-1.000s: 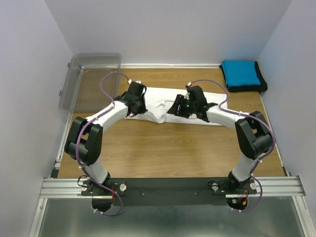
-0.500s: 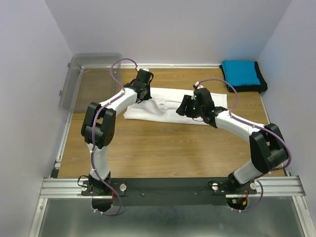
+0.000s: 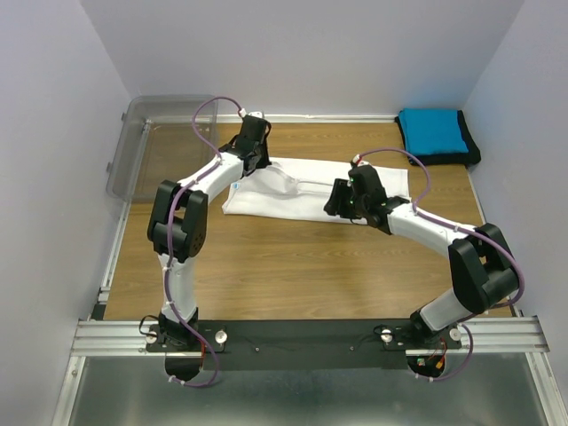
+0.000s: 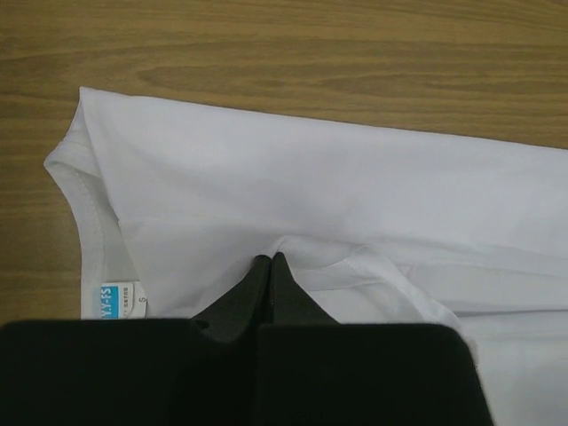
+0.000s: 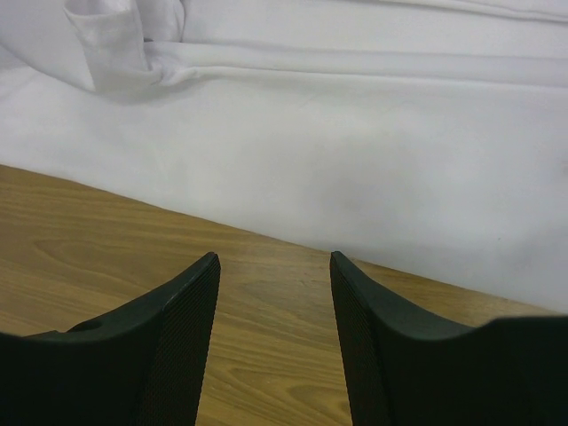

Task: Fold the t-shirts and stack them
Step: Fold the tshirt

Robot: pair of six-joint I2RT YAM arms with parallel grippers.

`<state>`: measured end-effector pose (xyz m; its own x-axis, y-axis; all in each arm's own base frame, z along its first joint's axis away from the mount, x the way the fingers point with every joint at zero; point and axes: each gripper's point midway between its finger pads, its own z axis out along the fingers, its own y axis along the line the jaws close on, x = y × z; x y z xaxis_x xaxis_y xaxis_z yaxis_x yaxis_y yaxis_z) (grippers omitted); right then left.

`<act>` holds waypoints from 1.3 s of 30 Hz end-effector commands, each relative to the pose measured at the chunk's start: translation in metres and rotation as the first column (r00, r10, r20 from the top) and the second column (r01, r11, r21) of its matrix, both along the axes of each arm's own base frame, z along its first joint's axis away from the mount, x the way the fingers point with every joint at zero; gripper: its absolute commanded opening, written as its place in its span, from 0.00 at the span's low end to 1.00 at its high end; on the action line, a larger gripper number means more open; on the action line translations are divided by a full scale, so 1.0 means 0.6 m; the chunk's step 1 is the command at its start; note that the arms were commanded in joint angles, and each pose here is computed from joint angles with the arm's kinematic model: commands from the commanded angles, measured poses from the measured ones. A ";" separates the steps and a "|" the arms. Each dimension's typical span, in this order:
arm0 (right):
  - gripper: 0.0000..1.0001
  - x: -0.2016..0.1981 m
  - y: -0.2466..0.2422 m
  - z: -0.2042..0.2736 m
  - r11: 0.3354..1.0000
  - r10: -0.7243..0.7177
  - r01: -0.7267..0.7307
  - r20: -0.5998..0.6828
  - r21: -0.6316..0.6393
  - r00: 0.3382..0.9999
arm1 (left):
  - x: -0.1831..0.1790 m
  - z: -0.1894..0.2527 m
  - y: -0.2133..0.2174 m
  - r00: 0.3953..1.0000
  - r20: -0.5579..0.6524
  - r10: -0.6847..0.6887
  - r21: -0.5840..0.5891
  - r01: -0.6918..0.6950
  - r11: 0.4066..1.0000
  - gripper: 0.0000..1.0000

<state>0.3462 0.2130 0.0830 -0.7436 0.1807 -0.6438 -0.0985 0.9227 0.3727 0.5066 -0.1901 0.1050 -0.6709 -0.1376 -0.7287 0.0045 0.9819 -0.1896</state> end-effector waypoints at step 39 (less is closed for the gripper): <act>0.55 0.002 -0.284 -0.032 0.859 -0.510 0.507 -0.055 -0.067 0.858 | 0.000 0.070 0.064 0.978 0.096 0.185 -0.091 -0.176 0.980 0.72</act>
<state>0.3562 0.0554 0.0676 -0.6064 0.4662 -0.6441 0.3630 0.8831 0.2974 0.5279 -0.1683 0.1068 -0.5984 -0.2754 -0.7524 -0.1108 0.9585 -0.2628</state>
